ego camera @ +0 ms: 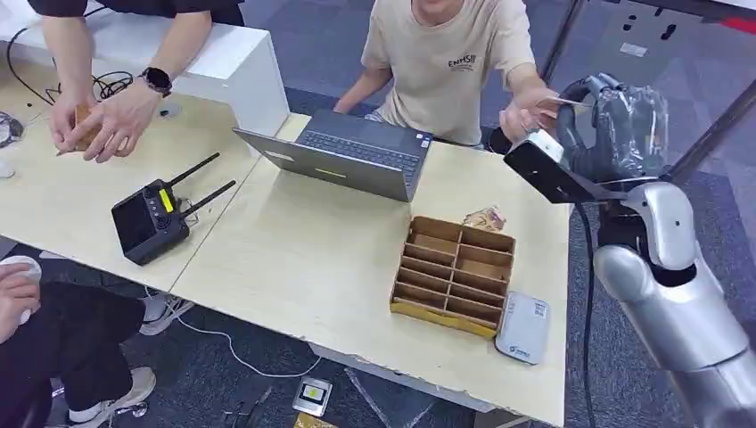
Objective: Pass the card to the sensor for recognition and then transmit it.
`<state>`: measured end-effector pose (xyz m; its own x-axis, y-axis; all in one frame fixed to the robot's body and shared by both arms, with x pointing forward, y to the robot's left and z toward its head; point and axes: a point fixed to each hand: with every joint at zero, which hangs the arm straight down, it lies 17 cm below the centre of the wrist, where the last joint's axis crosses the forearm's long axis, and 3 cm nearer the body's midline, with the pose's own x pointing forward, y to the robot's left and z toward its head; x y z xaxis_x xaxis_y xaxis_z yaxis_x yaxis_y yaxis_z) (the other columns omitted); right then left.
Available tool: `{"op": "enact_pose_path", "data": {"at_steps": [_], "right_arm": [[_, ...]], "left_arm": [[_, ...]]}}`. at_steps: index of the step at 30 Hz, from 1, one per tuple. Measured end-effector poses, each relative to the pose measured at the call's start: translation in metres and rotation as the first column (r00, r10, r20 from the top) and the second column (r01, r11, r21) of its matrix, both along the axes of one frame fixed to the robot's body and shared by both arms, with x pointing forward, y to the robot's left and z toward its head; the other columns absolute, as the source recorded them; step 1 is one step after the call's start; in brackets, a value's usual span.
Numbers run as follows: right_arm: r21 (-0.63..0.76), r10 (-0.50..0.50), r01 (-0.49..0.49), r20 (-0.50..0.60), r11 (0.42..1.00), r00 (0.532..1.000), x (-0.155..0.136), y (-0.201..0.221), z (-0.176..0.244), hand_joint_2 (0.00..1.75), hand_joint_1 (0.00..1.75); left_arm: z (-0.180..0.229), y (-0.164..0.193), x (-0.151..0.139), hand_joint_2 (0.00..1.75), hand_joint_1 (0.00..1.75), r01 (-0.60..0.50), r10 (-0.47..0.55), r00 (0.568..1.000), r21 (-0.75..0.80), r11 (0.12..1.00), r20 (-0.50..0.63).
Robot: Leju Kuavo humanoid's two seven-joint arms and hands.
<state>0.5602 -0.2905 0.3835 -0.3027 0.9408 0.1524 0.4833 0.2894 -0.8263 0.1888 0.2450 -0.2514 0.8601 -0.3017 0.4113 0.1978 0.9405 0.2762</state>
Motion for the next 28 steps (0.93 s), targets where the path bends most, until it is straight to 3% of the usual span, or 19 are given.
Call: {"op": "enact_pose_path", "data": {"at_steps": [8, 20, 21, 22, 24, 25, 28], "right_arm": [[-0.301, -0.088, 0.079, -0.015, 0.95, 0.996, 0.015, 0.005, -0.03, 1.75, 1.75], [-0.357, -0.119, 0.058, -0.153, 0.932, 0.981, 0.025, -0.004, -0.09, 1.75, 1.75], [-0.359, -0.121, 0.056, -0.163, 0.932, 0.979, 0.025, -0.005, -0.093, 1.75, 0.37], [-0.36, -0.124, 0.053, -0.176, 0.931, 0.977, 0.026, -0.006, -0.097, 1.75, 0.0], [-0.36, -0.131, 0.051, -0.202, 0.932, 0.971, 0.026, -0.008, -0.103, 1.75, 0.0], [-0.356, -0.132, 0.048, -0.217, 0.933, 0.967, 0.027, -0.008, -0.107, 0.0, 0.0], [-0.332, -0.127, 0.044, -0.232, 0.942, 0.964, 0.026, -0.009, -0.112, 0.0, 0.0]], "left_arm": [[0.001, -0.001, 0.003, 0.0, 0.0, 0.005, -0.005, 1.0, -0.004, 1.0, 0.004], [0.001, -0.002, 0.003, 0.0, 0.0, 0.007, -0.007, 1.0, -0.003, 1.0, 0.004], [0.001, -0.002, 0.003, 0.0, 0.0, 0.008, -0.008, 1.0, -0.003, 1.0, 0.004], [0.001, -0.002, 0.003, 0.0, 0.0, 0.008, -0.008, 1.0, -0.003, 1.0, 0.004], [0.001, -0.002, 0.003, 0.0, 0.0, 0.008, -0.008, 1.0, -0.003, 1.0, 0.004], [0.001, -0.002, 0.003, 0.0, 0.0, 0.009, -0.009, 1.0, -0.003, 1.0, 0.004], [0.001, -0.002, 0.003, 0.0, 0.0, 0.008, -0.008, 1.0, -0.002, 1.0, 0.004]]}}
